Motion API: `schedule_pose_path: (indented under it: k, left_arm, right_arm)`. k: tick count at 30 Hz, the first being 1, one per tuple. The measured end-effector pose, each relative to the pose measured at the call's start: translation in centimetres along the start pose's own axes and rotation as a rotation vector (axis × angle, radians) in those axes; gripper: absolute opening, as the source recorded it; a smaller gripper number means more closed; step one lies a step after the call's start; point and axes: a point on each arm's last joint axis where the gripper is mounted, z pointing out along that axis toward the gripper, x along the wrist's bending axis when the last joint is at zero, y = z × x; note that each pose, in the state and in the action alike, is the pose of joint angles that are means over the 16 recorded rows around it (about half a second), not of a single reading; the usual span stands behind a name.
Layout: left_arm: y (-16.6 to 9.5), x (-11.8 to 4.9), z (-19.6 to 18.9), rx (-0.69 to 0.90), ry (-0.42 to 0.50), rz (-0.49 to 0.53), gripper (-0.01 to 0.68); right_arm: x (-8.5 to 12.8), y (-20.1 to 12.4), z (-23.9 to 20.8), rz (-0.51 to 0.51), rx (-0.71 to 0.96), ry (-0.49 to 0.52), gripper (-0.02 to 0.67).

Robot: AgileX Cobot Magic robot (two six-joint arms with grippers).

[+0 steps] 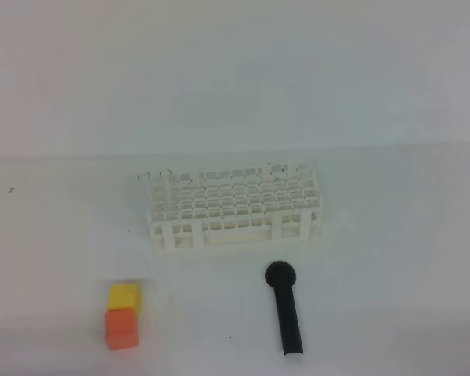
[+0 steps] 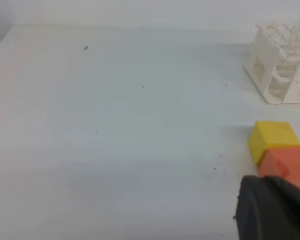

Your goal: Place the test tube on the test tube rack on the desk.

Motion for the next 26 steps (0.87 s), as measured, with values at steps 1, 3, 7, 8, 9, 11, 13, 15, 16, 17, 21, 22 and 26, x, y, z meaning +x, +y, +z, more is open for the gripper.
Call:
schedule_pose_path:
  k: [1, 3, 7, 8, 9, 11, 13, 15, 16, 17, 21, 22, 26]
  left_arm:
    - [0.00, 0.00, 0.00, 0.000, 0.000, 0.000, -0.001]
    - [0.00, 0.00, 0.00, 0.000, 0.000, 0.000, -0.001]
    - [0.00, 0.00, 0.00, 0.000, 0.000, 0.000, -0.001]
    - [0.00, 0.00, 0.00, 0.000, 0.000, 0.000, -0.001]
    - [0.00, 0.00, 0.00, 0.000, 0.000, 0.000, -0.001]
    - [0.00, 0.00, 0.00, 0.000, 0.000, 0.000, -0.001]
    - [0.00, 0.00, 0.00, 0.000, 0.000, 0.000, -0.001]
    - [0.00, 0.00, 0.00, 0.000, 0.000, 0.000, -0.001]
    - [0.00, 0.00, 0.00, 0.000, 0.000, 0.000, -0.001]
    - [0.00, 0.00, 0.00, 0.000, 0.000, 0.000, -0.001]
    - [0.00, 0.00, 0.00, 0.000, 0.000, 0.000, -0.001]
    - [0.00, 0.00, 0.00, 0.000, 0.000, 0.000, -0.001]
    - [0.00, 0.00, 0.00, 0.000, 0.000, 0.000, -0.001]
  right_arm:
    - [0.00, 0.00, 0.00, 0.000, 0.000, 0.000, -0.001]
    - [0.00, 0.00, 0.00, 0.000, 0.000, 0.000, -0.001]
    - [0.00, 0.00, 0.00, 0.000, 0.000, 0.000, -0.001]
    - [0.00, 0.00, 0.00, 0.000, 0.000, 0.000, -0.001]
    - [0.00, 0.00, 0.00, 0.000, 0.000, 0.000, -0.001]
    - [0.00, 0.00, 0.00, 0.000, 0.000, 0.000, -0.001]
    - [0.00, 0.00, 0.00, 0.000, 0.000, 0.000, -0.001]
    - [0.00, 0.00, 0.00, 0.000, 0.000, 0.000, -0.001]
    - [0.00, 0.00, 0.00, 0.000, 0.000, 0.000, -0.001]
    - [0.00, 0.00, 0.00, 0.000, 0.000, 0.000, -0.001]
    - [0.00, 0.00, 0.00, 0.000, 0.000, 0.000, -0.001]
    - [0.00, 0.00, 0.00, 0.000, 0.000, 0.000, -0.001]
    - [0.00, 0.00, 0.00, 0.000, 0.000, 0.000, -0.001]
